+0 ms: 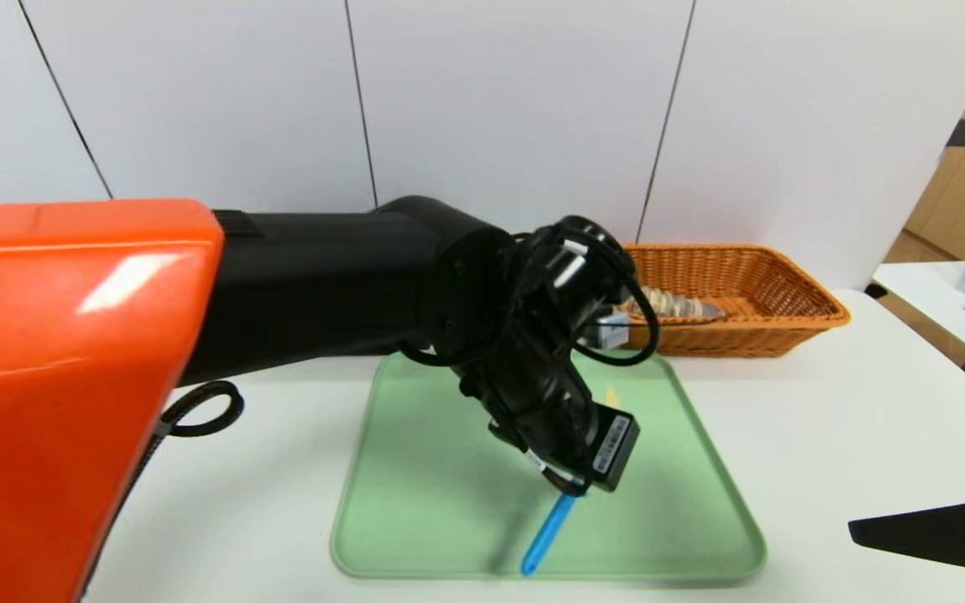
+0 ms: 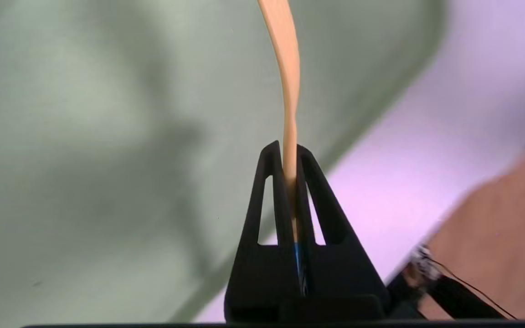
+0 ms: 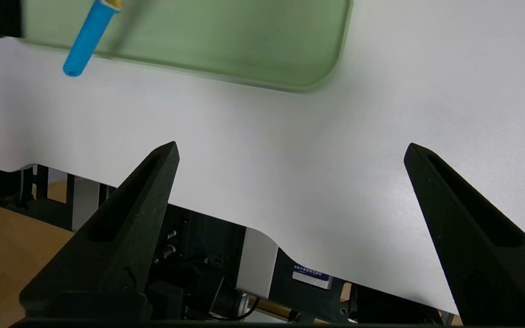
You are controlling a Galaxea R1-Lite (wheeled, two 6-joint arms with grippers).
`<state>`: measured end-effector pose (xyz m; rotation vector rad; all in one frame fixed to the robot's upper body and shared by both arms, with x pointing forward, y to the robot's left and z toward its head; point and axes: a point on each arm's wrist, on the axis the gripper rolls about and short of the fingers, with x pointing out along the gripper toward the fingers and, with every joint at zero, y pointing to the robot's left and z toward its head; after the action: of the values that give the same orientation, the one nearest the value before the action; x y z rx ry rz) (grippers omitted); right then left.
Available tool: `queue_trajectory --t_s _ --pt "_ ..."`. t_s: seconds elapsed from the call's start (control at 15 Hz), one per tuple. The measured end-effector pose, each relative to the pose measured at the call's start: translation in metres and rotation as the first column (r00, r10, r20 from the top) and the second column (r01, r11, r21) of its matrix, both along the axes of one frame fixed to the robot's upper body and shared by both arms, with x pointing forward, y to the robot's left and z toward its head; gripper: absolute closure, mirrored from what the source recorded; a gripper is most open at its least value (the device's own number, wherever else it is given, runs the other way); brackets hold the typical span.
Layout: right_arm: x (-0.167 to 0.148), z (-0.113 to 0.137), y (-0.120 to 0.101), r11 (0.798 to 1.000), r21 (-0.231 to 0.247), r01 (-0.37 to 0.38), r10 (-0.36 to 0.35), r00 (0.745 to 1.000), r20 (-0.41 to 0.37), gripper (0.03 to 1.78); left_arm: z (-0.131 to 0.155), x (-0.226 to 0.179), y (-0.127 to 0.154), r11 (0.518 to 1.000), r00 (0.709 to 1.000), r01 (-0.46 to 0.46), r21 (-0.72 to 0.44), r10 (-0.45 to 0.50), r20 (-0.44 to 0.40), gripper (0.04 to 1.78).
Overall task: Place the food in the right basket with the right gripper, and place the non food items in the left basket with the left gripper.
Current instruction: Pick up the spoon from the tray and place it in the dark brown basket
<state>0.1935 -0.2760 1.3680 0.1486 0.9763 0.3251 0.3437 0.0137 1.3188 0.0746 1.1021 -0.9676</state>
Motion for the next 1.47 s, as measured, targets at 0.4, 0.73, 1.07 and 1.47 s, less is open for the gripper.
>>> queue_trajectory --t_s 0.4,0.73,1.07,1.47 --pt "-0.001 -0.004 0.0 1.0 -0.009 0.002 -0.002 1.0 -0.015 0.1 0.105 0.066 0.065 0.682 0.937 -0.305 -0.665 0.34 -0.08 1.73" --pt "-0.002 -0.007 -0.001 1.0 -0.014 0.001 -0.002 1.0 -0.024 0.1 0.125 0.129 0.179 0.366 0.713 -0.522 -0.77 0.683 -0.158 1.73" --pt "-0.003 -0.008 -0.002 1.0 -0.015 0.002 -0.002 1.0 -0.025 0.1 0.084 0.154 0.244 0.366 0.537 -0.727 -0.58 0.83 -0.149 1.73" --pt "-0.006 -0.007 -0.004 1.0 -0.009 0.002 -0.002 1.0 -0.015 0.1 0.045 0.167 0.251 0.329 0.43 -0.83 -0.451 0.892 -0.14 1.73"
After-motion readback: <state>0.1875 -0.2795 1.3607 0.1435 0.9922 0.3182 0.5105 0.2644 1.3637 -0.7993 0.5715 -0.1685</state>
